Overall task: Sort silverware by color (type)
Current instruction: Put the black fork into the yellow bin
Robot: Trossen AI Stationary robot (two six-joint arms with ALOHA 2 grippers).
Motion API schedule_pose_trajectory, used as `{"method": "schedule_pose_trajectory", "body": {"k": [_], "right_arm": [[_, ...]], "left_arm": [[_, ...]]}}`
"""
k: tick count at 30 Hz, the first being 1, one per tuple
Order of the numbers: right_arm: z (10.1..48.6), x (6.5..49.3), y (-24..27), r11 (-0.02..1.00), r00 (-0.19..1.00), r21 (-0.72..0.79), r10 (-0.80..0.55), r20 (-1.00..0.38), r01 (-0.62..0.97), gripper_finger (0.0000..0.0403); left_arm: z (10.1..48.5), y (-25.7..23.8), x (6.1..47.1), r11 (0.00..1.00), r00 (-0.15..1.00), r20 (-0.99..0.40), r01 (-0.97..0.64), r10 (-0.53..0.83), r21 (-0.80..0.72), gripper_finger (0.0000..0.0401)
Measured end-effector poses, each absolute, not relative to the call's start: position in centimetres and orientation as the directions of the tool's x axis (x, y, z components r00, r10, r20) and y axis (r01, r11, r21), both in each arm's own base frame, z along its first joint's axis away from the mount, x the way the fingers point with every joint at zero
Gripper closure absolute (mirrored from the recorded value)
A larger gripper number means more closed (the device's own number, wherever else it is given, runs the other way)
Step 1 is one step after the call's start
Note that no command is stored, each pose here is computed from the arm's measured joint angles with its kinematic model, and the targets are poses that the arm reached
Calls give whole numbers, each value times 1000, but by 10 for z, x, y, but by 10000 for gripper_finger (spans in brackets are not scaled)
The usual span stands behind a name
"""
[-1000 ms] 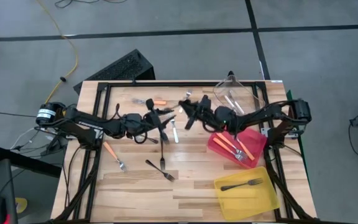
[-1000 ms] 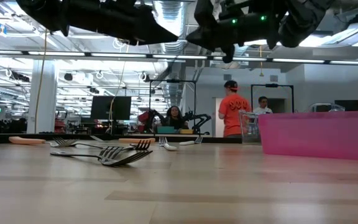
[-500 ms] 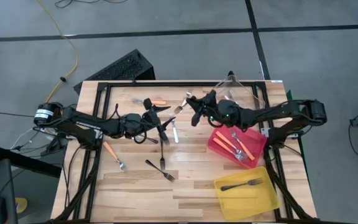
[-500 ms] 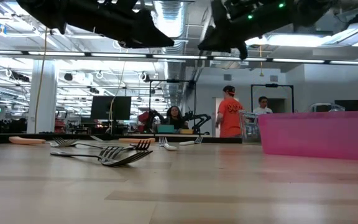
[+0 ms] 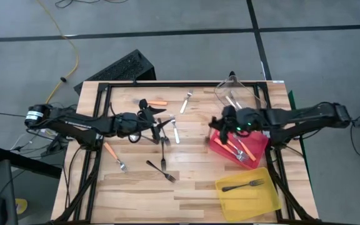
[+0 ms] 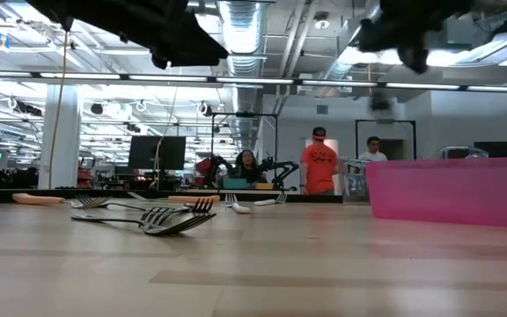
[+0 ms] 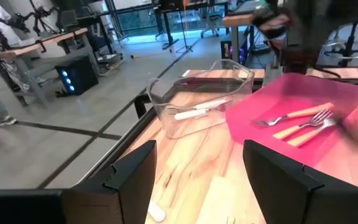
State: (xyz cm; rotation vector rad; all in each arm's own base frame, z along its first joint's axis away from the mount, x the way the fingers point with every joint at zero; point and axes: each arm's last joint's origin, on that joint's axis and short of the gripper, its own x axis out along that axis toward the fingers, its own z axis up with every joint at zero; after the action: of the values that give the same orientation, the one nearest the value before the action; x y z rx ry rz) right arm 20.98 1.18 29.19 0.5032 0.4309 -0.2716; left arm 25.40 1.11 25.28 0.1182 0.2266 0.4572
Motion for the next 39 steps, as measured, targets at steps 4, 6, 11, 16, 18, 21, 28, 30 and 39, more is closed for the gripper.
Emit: {"method": "schedule_pose_trajectory", "body": {"k": [4, 6, 11, 16, 18, 21, 28, 30, 39], "right_arm": [[295, 189, 34, 759, 866, 553, -27, -500, 344, 376], [295, 182, 45, 718, 859, 609, 31, -512, 337, 376], [297, 167, 69, 629, 827, 721, 213, -520, 291, 373], [293, 160, 86, 631, 748, 722, 325, -579, 285, 376], [291, 156, 90, 667, 679, 674, 336, -652, 317, 376], [293, 151, 93, 716, 594, 596, 315, -740, 363, 374], [304, 161, 111, 830, 513, 499, 323, -795, 250, 376], [306, 168, 118, 857, 496, 472, 325, -805, 205, 376], [292, 193, 144, 946, 193, 296, 269, -944, 133, 373]], "left_arm": [[255, 11, 250, 891, 871, -197, -425, 451, 159, 175], [255, 11, 250, 891, 870, -202, -424, 451, 161, 175], [253, 11, 249, 891, 866, -216, -422, 451, 168, 175], [252, 11, 249, 892, 864, -223, -426, 451, 153, 175], [252, 11, 249, 892, 862, -229, -426, 451, 154, 175], [251, 11, 249, 892, 860, -237, -427, 452, 151, 175], [247, 11, 248, 891, 848, -276, -423, 453, 163, 175], [246, 11, 248, 891, 846, -280, -422, 453, 164, 175], [245, 11, 247, 891, 842, -292, -429, 453, 147, 175]]}}
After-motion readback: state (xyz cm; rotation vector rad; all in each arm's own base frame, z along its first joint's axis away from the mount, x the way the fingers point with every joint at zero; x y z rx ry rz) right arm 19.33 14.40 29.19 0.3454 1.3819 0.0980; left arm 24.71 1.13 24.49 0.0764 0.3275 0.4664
